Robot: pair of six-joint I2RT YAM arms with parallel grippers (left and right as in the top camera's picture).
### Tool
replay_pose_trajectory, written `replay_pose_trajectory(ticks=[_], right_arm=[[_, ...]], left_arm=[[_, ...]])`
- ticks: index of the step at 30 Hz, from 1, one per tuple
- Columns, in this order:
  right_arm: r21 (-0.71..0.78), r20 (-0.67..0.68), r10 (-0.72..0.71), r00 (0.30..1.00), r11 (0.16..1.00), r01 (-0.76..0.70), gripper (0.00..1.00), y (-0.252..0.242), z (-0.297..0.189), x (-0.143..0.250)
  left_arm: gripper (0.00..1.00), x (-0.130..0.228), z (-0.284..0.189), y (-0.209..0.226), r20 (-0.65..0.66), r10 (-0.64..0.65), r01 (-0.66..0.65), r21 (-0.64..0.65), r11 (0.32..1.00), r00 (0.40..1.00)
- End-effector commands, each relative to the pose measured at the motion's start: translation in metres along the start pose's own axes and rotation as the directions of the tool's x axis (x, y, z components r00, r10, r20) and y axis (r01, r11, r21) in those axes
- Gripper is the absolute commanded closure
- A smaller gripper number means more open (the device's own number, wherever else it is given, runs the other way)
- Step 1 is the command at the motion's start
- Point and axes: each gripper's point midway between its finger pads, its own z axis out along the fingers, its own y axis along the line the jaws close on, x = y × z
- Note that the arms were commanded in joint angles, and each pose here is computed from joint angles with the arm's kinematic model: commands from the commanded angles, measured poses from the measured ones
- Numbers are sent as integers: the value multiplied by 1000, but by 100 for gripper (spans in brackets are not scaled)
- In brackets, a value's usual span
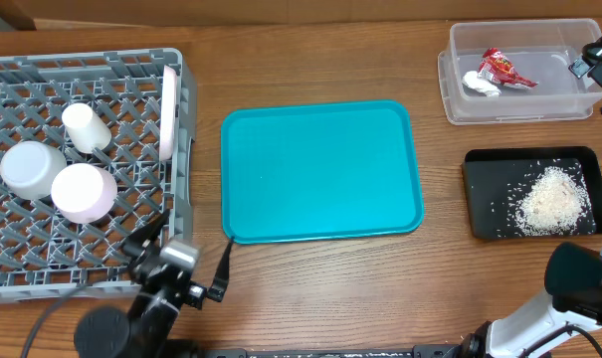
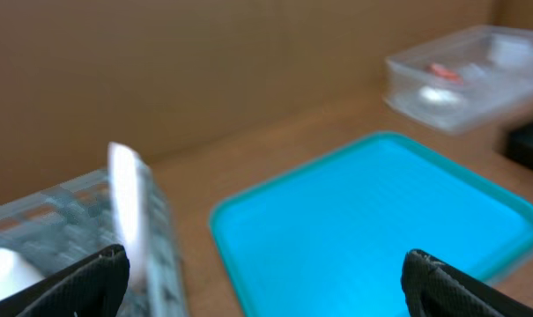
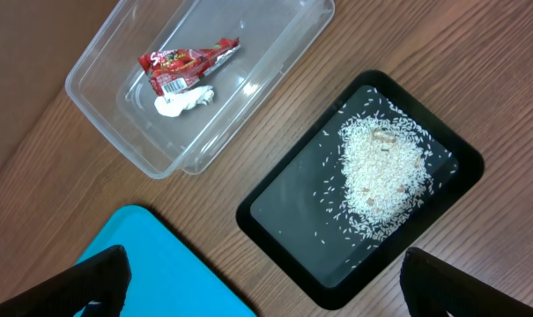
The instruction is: Sort waste into correct bins and load items into the dishwasher
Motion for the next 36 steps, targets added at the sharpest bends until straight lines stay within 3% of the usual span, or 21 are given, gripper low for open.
replay_pose_trajectory(ticks=[1,14,19,24,28,36], right_arm=[[-6,16,-7,1000,1000,7,0,1,-5,-2],[-6,15,-7,1000,1000,7,0,1,-5,-1],[-6,16,-7,1000,1000,7,0,1,-5,-2],[-6,16,-7,1000,1000,7,0,1,-5,-2],[-6,15,-7,1000,1000,7,0,1,-5,-1],[-6,16,-7,1000,1000,7,0,1,-5,-2]], left_arm=[[0,11,1,11,65,43,-37,-83,996,997],[0,49,38,45,266,-85,142,-206,968,960],[0,90,40,73,242,-257,331,-349,877,936],[0,126,33,89,144,-303,334,-489,806,942],[0,127,33,88,103,-243,261,-498,827,965],[0,126,38,79,96,-247,263,-443,857,964]])
